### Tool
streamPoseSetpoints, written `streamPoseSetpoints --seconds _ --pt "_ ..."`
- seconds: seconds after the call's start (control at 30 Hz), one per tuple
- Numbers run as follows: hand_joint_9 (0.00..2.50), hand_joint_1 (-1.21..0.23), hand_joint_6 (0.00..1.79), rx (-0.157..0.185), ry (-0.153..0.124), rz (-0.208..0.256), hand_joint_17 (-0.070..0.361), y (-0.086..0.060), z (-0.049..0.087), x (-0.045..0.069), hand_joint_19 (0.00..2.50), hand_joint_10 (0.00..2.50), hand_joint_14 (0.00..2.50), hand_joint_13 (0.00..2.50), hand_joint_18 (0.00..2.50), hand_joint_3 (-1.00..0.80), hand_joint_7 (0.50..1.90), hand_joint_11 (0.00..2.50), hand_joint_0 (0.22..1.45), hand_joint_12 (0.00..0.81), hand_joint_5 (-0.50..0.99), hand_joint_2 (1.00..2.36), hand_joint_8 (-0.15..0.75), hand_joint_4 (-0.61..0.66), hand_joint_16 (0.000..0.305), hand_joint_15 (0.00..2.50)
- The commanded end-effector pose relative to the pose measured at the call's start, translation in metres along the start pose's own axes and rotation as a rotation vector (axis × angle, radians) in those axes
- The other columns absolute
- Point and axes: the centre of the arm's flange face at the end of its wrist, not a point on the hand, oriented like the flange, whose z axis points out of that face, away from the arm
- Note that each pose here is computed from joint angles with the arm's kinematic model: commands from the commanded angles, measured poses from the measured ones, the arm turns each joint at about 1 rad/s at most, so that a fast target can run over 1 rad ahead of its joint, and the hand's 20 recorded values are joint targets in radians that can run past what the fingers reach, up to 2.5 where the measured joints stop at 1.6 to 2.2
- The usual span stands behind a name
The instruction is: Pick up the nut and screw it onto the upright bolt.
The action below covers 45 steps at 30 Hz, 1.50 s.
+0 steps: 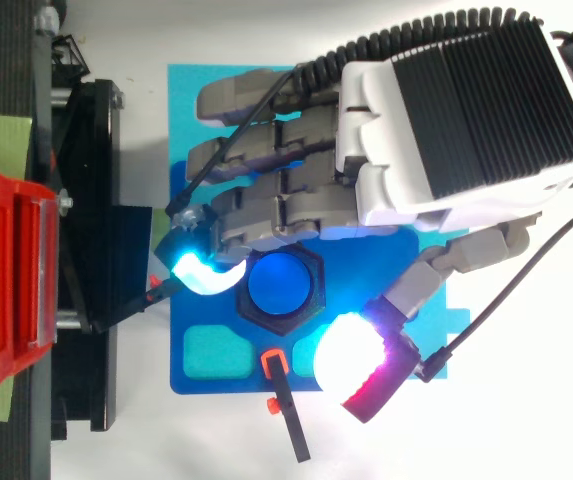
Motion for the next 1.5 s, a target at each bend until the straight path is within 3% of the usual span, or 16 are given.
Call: streamPoseSetpoints --seconds 0.0,0.67,0.9,1.23,1.33,1.47 --pt "0.61 -0.29 0.5 -0.001 0.002 -0.001 0.094 0.0007 0.0001 0.0019 0.09 0.0 0.0 0.4 0.11 -0.5 0.61 0.0 0.45 0.344 -0.14 1.0 0.215 0.12 0.042 0.0" --pt "0.67 -0.31 0.5 0.006 0.025 0.008 0.074 0.002 -0.0021 0.0038 0.0 0.0 0.0 0.44 0.09 -0.5 0.69 0.0 0.47 0.315 -0.12 1.0 0.238 0.16 0.033 0.0" --pt "0.72 -0.31 0.5 0.018 0.045 0.014 0.072 -0.0015 -0.0058 0.0065 0.0 0.0 0.0 0.46 0.11 -0.5 0.73 0.0 0.47 0.314 -0.11 1.0 0.247 0.18 0.032 0.0" --pt "0.82 -0.31 0.5 0.019 0.043 0.014 0.069 -0.0039 -0.007 0.0049 0.0 0.0 0.0 0.51 0.15 -0.5 0.8 0.0 0.48 0.308 -0.08 1.0 0.252 0.21 0.031 0.0" --pt "0.86 -0.31 0.5 0.019 0.043 0.014 0.067 -0.0039 -0.007 0.0049 0.0 0.0 0.0 0.54 0.18 -0.5 0.84 0.0 0.48 0.303 -0.06 1.0 0.258 0.22 0.03 0.0" --pt "0.98 -0.31 0.5 0.02 0.042 0.014 0.063 -0.0049 -0.0075 0.0045 0.0 0.0 0.0 0.61 0.24 -0.5 1.0 0.0 0.49 0.292 -0.02 1.0 0.262 0.25 0.028 0.0"
